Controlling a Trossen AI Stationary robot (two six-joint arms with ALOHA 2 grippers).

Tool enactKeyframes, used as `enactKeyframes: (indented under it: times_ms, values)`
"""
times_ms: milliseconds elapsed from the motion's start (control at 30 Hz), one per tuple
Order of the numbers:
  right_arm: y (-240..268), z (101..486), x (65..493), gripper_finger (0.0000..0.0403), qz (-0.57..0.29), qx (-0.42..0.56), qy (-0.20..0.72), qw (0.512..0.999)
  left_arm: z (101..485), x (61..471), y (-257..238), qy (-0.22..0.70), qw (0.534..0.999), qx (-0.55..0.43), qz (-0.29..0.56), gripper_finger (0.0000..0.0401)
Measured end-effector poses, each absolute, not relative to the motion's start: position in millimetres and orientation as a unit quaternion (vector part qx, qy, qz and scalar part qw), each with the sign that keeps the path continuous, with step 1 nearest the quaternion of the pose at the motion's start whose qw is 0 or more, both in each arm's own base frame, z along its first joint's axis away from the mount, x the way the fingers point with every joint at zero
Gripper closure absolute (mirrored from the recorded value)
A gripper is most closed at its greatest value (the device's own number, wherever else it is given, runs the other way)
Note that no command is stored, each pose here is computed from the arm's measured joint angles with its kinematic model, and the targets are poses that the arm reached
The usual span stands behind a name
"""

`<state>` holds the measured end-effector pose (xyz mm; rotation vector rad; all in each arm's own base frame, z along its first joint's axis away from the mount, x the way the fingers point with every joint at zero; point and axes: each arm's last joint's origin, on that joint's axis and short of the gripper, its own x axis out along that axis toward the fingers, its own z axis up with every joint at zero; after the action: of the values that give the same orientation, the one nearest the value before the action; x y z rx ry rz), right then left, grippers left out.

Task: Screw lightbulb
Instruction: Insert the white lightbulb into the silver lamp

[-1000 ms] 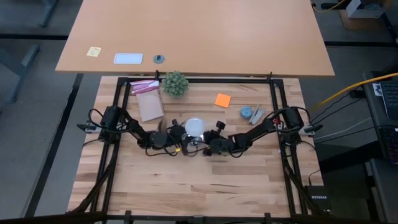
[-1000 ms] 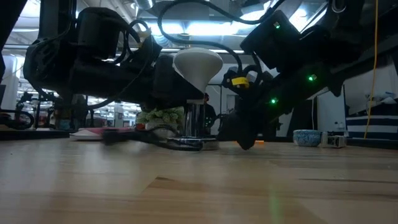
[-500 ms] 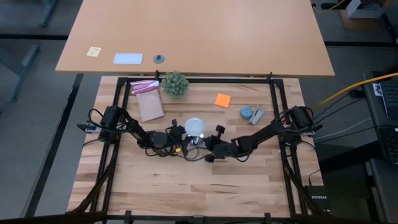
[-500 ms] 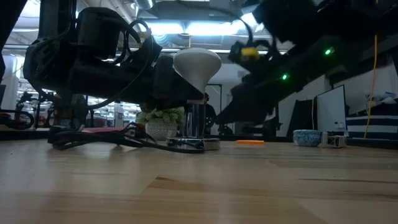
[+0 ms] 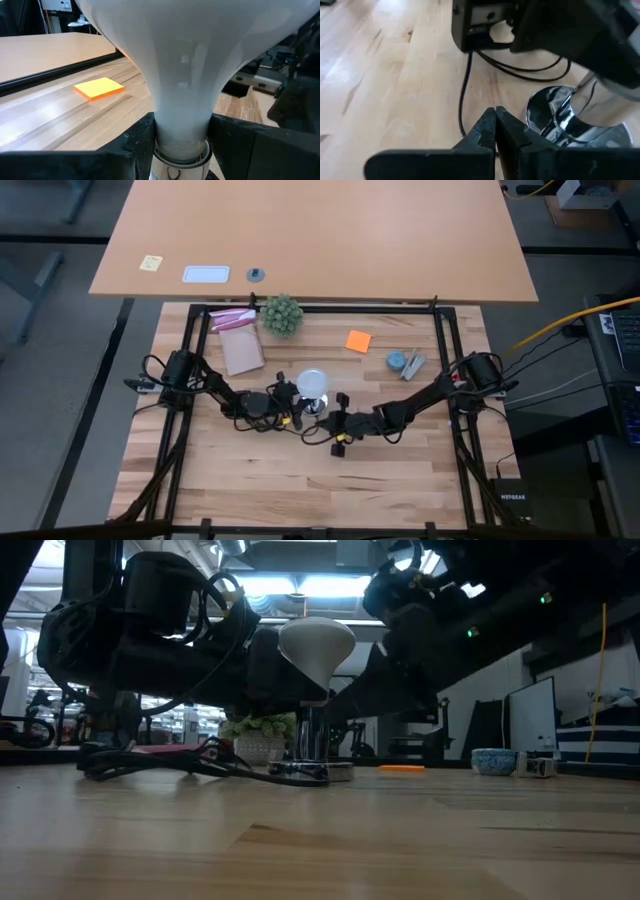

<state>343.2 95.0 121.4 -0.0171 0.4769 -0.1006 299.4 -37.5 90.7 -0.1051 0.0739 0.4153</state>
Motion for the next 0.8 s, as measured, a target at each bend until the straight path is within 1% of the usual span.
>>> enactKeyframes:
  times_ms: [367,567,800]
  values:
    - [92.8,99.2,353.2,0.0395,-0.054,-0.009,0.255,0.966,90.7,299.4,-37.4,0.037,0.976,-0.052,0.206,0.0248]
    - [89.2,87.7,357.9,0.0395,-0.06,-0.014,0.28,0.958,90.7,299.4,-37.3,0.037,0.976,-0.052,0.207,0.0248]
    - [82.6,83.6,354.8,0.0395,-0.129,-0.021,0.317,0.94,90.7,299.4,-36.9,0.037,0.976,-0.052,0.21,0.0248]
